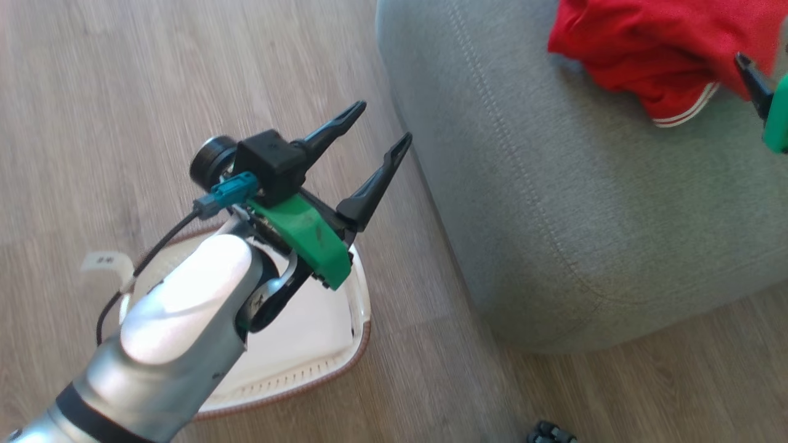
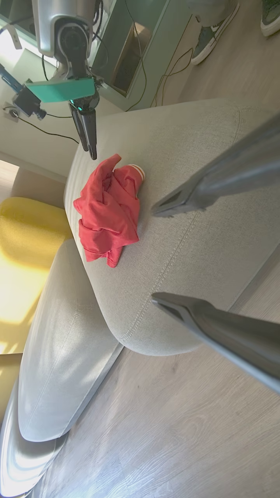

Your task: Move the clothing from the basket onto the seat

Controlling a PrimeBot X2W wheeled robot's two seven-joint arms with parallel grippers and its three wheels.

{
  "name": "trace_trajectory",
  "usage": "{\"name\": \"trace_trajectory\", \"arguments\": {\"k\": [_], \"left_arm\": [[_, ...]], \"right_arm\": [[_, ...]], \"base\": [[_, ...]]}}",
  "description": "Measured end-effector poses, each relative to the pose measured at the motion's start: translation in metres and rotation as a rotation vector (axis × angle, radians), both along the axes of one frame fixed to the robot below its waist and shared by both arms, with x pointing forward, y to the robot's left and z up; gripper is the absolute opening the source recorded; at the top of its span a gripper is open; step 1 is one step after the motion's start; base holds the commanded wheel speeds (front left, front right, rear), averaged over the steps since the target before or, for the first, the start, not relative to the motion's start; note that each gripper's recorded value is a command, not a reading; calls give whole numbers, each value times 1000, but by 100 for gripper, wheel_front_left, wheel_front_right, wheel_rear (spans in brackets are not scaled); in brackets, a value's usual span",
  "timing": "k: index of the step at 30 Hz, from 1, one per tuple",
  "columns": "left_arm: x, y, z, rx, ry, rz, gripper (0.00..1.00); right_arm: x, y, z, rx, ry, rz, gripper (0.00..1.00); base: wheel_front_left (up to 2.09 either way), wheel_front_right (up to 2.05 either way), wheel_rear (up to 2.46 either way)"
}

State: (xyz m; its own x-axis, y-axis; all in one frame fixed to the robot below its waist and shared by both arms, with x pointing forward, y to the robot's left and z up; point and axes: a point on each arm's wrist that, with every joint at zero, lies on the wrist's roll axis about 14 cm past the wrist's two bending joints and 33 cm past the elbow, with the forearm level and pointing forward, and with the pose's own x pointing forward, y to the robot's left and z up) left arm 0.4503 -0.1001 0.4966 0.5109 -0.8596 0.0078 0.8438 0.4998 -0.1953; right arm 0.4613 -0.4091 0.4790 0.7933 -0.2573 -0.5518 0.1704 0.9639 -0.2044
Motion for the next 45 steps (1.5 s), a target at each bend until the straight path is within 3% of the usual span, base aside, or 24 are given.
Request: {"name": "trace_trajectory", "arguments": {"k": [12,25,39,45], "left_arm": [[-17,27,38,-39,-44,127,100],[-29,100,42,-21,-52,356,100],[-58,204,33,3,-49,721,100],[-69,232,28,-8,-29,825,100]], "right_arm": [[-31,-6,79,-17,-254,51,100],[-36,43,120,17,-533,207,100],[-75,122,104,161,-725,248,100],[-89,148,90,202,-743,256,100]], "base": [[0,0,0],[0,0,0],[0,0,0],[0,0,0]]}}
